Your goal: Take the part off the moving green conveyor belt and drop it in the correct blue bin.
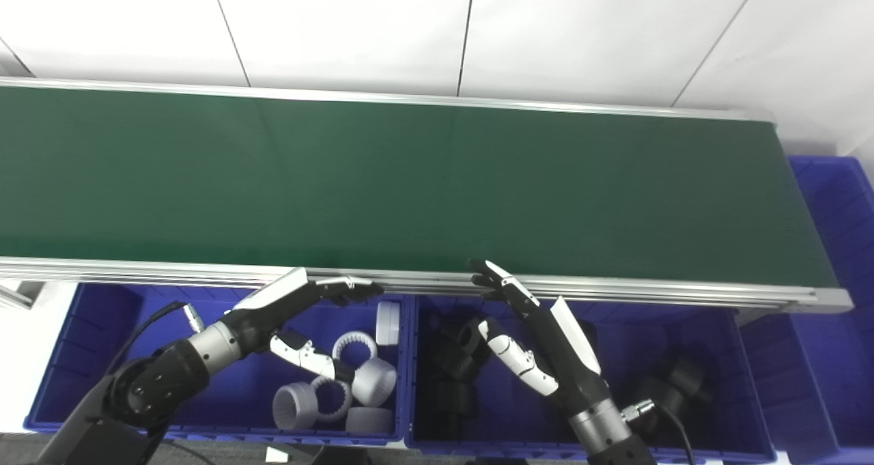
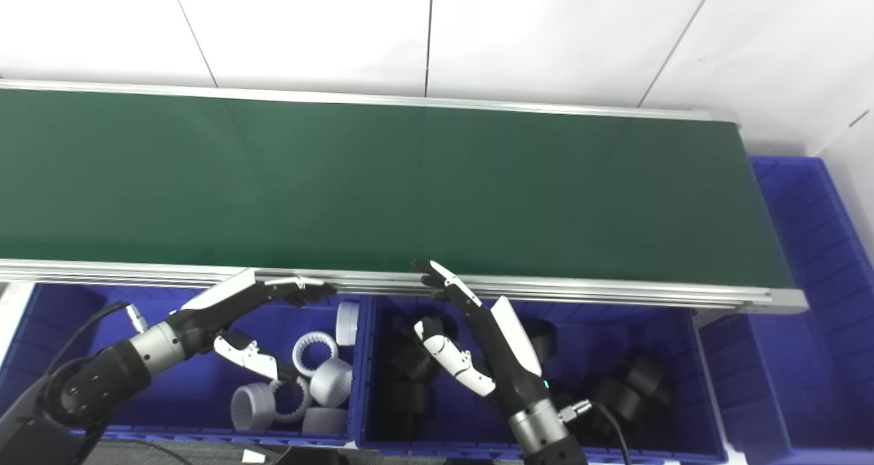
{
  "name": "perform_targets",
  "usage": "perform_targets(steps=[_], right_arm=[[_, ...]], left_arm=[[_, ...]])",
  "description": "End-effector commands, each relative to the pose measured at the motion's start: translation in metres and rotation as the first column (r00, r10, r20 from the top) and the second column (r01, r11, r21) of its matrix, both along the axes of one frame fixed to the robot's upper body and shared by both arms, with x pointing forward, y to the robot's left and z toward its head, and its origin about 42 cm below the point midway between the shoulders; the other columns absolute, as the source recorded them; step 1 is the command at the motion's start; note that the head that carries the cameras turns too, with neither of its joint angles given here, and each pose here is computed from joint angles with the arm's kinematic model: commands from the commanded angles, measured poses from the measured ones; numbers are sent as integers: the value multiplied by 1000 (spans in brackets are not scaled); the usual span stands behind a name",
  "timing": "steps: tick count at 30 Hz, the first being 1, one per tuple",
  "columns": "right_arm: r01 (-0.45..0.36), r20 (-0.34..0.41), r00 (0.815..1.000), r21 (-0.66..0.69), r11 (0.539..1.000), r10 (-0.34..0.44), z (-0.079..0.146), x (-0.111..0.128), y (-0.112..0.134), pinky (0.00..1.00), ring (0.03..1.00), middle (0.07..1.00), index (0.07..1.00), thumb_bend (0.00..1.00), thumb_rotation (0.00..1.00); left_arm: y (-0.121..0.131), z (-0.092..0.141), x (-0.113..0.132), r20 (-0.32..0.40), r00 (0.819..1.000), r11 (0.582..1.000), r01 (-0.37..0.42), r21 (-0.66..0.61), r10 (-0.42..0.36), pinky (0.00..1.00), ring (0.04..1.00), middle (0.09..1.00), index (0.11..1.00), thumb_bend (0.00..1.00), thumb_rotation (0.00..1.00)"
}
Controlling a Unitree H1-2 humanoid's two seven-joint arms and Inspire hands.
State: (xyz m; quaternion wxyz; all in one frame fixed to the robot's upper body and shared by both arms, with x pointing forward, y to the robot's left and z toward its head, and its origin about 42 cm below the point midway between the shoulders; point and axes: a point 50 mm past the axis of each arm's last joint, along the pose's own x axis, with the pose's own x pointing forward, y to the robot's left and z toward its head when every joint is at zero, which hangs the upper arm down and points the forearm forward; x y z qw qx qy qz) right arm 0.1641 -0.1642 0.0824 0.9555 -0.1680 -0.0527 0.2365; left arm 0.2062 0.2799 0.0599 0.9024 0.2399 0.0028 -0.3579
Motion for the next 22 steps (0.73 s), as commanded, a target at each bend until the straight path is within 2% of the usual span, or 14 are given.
perform_targets(steps=[1,4,7,17,22], right_arm=[[0,50,999,39,999,-2,11,1,3,791,862,903,898,381,880],[-1,49,999,35,999,-1,11,1,3,803,869,906,901,386,890],[-2,50,999,36,999,0,11,1,3,794,864,905,901,386,892],[-21,39,999,62,998,19,12,0,5,804,873,909,902,385,860],[-25,31,999,62,998,23,13,-3,5,822,882,909,901,400,867]], left_arm=[[-6,7,-9,49,999,990,-4,-141,11,807,859,890,871,629,623],[-10,10,-17,29,1000,981,9,-193,-3,856,920,955,951,612,676],[-15,17,-26,26,1000,970,5,-242,1,915,971,995,991,587,725],[-16,22,-47,-17,999,947,-40,-317,37,967,1000,1000,1000,543,731],[-13,21,-53,-26,998,937,-60,-344,55,990,1000,1000,1000,507,771]])
